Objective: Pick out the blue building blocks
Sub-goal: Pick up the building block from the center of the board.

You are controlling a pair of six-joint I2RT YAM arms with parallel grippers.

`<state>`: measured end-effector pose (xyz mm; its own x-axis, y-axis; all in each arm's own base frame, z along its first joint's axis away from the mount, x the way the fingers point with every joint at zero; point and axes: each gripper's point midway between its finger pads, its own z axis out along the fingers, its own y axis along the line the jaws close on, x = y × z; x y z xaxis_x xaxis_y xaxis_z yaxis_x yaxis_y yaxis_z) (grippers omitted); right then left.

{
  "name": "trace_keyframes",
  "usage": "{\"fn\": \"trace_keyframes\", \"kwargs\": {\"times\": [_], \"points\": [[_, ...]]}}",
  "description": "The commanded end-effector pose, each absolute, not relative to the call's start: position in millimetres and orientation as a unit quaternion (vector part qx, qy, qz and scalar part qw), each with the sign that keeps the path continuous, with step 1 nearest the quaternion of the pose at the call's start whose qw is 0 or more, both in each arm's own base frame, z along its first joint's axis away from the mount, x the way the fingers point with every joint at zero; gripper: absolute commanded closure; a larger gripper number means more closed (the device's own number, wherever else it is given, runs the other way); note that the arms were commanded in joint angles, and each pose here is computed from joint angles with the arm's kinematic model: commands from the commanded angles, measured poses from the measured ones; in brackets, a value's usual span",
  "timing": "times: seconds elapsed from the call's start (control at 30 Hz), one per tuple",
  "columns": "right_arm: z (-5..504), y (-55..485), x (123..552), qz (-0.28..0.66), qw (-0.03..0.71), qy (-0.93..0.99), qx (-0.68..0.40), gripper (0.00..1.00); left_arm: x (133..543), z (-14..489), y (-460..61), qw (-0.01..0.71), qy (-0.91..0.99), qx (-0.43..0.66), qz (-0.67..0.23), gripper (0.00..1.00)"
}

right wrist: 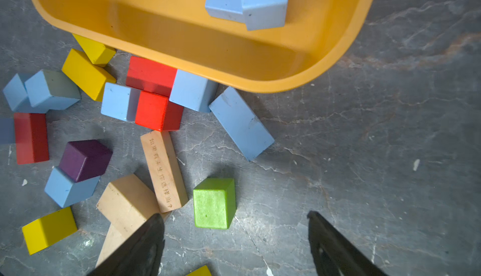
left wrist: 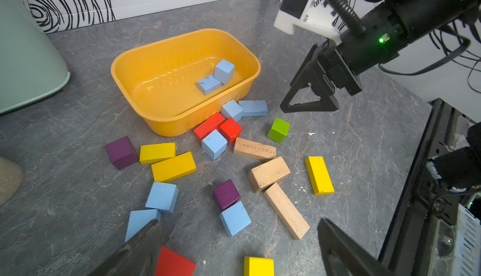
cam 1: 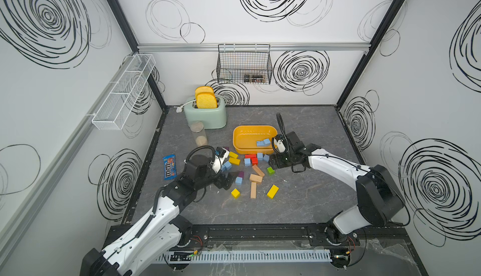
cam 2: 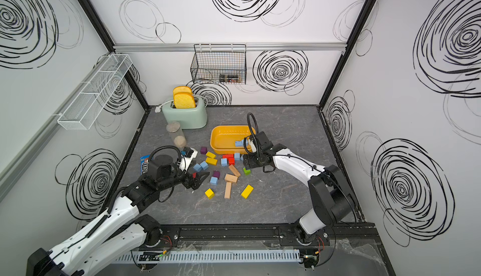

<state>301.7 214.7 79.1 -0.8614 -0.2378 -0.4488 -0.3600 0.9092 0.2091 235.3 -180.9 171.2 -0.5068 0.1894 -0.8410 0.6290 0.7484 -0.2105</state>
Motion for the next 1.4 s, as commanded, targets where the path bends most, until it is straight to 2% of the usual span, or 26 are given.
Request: {"fn": "trace_keyframes", "kwargs": {"times": [0.0, 0.27, 0.9, 1.37], "points": [[83.7, 224.0, 312.4, 0.154, 0.225, 0.949, -0.157, 0.14, 242.9, 182.6, -184.7, 0.455, 0.816, 0.247, -0.258, 0.04], [66.4, 228.6, 320.5, 0.147, 0.212, 0.952, -0.164, 0.2, 247.7, 176.3, -185.5, 0.446, 0.821, 0.25, -0.255, 0.04], [40.2, 231.1, 344.3, 0.132, 0.197, 0.956, -0.173, 0.19, 256.2, 178.8, -174.8, 0.448, 0.824, 0.237, -0.254, 0.04], [27.5, 241.5, 349.8, 0.148, 0.188, 0.955, -0.178, 0.25, 260.4, 178.4, -174.2, 0.445, 0.826, 0.236, -0.253, 0.04]]}}
